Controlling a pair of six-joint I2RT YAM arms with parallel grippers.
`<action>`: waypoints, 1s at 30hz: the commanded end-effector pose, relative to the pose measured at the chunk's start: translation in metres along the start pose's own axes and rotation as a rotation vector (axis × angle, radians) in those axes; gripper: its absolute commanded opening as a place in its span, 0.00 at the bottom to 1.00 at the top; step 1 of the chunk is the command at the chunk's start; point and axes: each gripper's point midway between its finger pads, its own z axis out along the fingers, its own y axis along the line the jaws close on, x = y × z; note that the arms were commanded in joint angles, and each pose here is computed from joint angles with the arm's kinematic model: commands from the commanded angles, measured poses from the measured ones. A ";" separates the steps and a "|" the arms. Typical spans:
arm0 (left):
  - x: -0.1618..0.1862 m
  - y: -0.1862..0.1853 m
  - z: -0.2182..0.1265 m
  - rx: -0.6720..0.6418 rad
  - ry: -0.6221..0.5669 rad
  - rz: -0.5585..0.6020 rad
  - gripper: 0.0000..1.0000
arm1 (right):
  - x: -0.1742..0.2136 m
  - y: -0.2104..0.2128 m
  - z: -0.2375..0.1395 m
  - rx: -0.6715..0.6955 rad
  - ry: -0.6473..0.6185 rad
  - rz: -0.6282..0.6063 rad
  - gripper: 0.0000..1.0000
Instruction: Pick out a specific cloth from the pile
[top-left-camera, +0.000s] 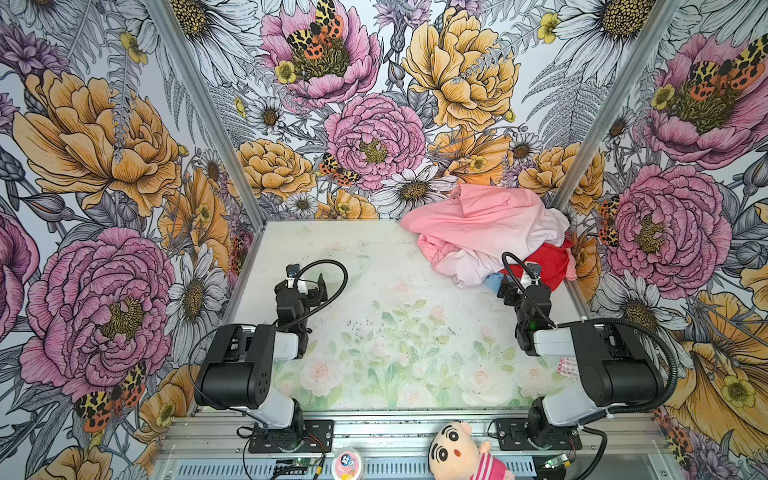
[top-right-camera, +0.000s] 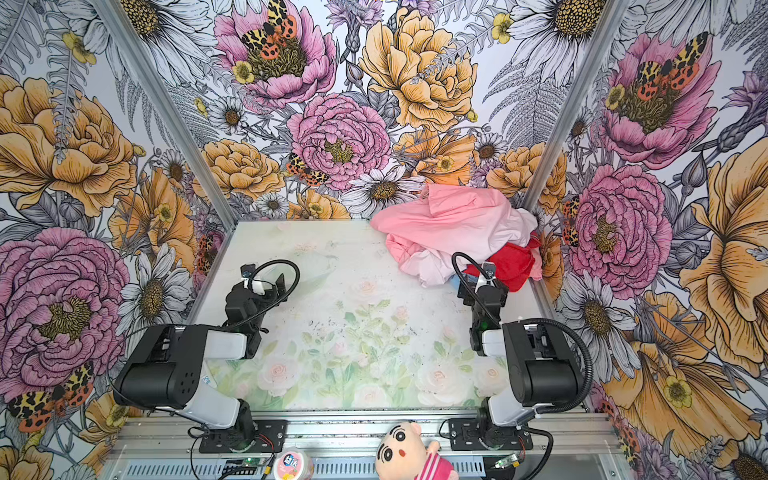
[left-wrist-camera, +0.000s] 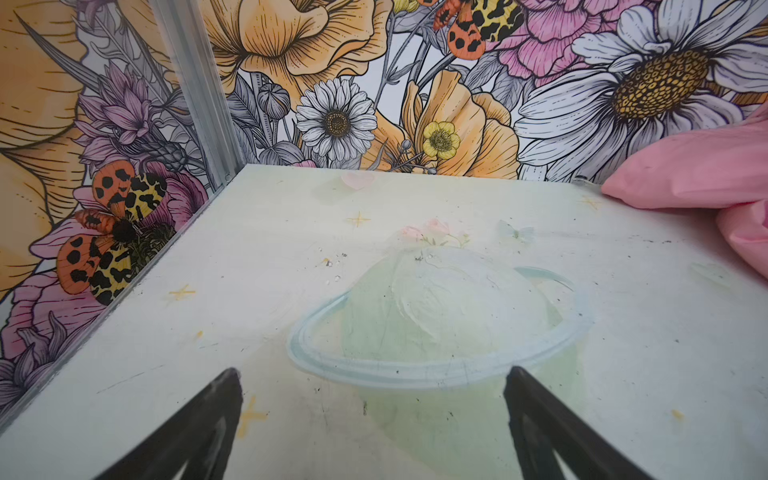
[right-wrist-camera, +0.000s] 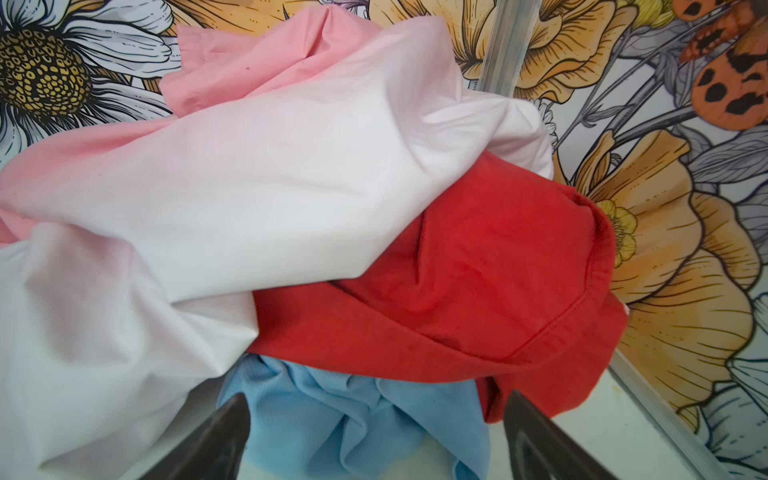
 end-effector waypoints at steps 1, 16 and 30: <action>-0.007 -0.001 0.003 0.016 -0.014 0.001 0.99 | -0.008 0.004 0.000 -0.012 -0.024 -0.005 0.95; -0.006 0.000 0.004 0.039 -0.012 -0.016 0.99 | -0.007 0.004 0.000 -0.012 -0.022 -0.004 0.93; -0.032 -0.001 -0.012 0.013 -0.039 0.002 0.99 | -0.010 -0.002 -0.011 0.008 -0.078 0.016 0.95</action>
